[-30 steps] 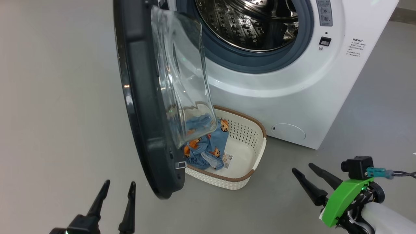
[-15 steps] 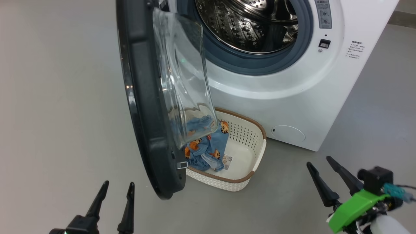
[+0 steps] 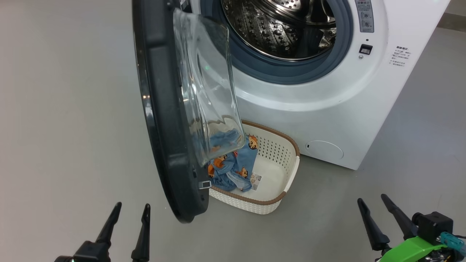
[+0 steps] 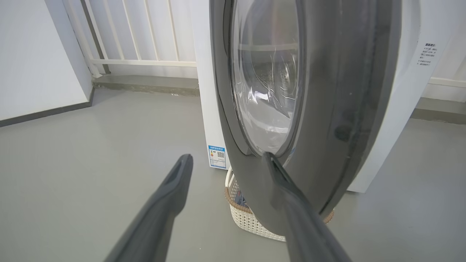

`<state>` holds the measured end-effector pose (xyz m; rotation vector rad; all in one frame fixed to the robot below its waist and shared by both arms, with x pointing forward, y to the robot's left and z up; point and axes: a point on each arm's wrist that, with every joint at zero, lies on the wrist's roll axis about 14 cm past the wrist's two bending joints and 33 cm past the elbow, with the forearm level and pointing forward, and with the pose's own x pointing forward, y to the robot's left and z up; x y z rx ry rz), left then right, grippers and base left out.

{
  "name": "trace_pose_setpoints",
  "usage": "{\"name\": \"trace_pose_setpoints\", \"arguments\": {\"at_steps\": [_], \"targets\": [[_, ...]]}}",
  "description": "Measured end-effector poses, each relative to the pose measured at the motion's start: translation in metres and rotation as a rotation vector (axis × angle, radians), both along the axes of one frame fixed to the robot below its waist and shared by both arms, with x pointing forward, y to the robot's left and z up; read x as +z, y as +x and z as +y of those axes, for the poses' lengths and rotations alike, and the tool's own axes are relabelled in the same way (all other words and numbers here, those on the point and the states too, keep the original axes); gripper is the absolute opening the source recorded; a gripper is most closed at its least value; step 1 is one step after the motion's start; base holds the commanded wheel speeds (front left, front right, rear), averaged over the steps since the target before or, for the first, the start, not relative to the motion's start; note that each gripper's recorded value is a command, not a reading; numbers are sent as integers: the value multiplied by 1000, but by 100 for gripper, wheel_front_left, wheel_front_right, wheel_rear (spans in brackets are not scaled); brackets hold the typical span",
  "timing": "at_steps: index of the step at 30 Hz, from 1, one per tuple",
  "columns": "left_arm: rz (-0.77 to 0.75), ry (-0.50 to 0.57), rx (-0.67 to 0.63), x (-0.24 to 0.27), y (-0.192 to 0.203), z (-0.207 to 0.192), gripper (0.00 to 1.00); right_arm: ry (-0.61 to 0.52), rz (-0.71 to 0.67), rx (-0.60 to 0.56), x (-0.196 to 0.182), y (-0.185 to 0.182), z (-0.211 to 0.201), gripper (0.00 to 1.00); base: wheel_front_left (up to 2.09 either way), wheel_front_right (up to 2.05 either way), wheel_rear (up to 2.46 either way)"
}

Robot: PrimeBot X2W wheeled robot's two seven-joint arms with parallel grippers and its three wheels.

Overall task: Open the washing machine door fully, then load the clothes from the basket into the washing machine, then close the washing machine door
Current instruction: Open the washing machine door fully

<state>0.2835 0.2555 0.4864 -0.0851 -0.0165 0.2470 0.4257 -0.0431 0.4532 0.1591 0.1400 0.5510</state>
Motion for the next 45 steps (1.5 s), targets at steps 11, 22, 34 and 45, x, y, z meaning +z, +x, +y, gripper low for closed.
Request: {"name": "trace_pose_setpoints", "arguments": {"at_steps": [11, 22, 34, 45], "targets": [[-200, 19, 87, 62, 1, 29, 0, -4, -27, -3, 8, 2, 0, 100, 0, 0, 0], [-559, 32, -160, 175, 16, -46, 0, -11, -35, -1, 8, 2, -1, 100, 0, 0, 0], [-315, -112, -351, 96, 35, -113, 0, -14, -25, -13, 4, 3, -6, 100, 0, 0, 0], [-173, -205, -297, 47, 48, -96, 0, -15, -20, -14, 2, 3, -7, 100, 0, 0, 0]]}}
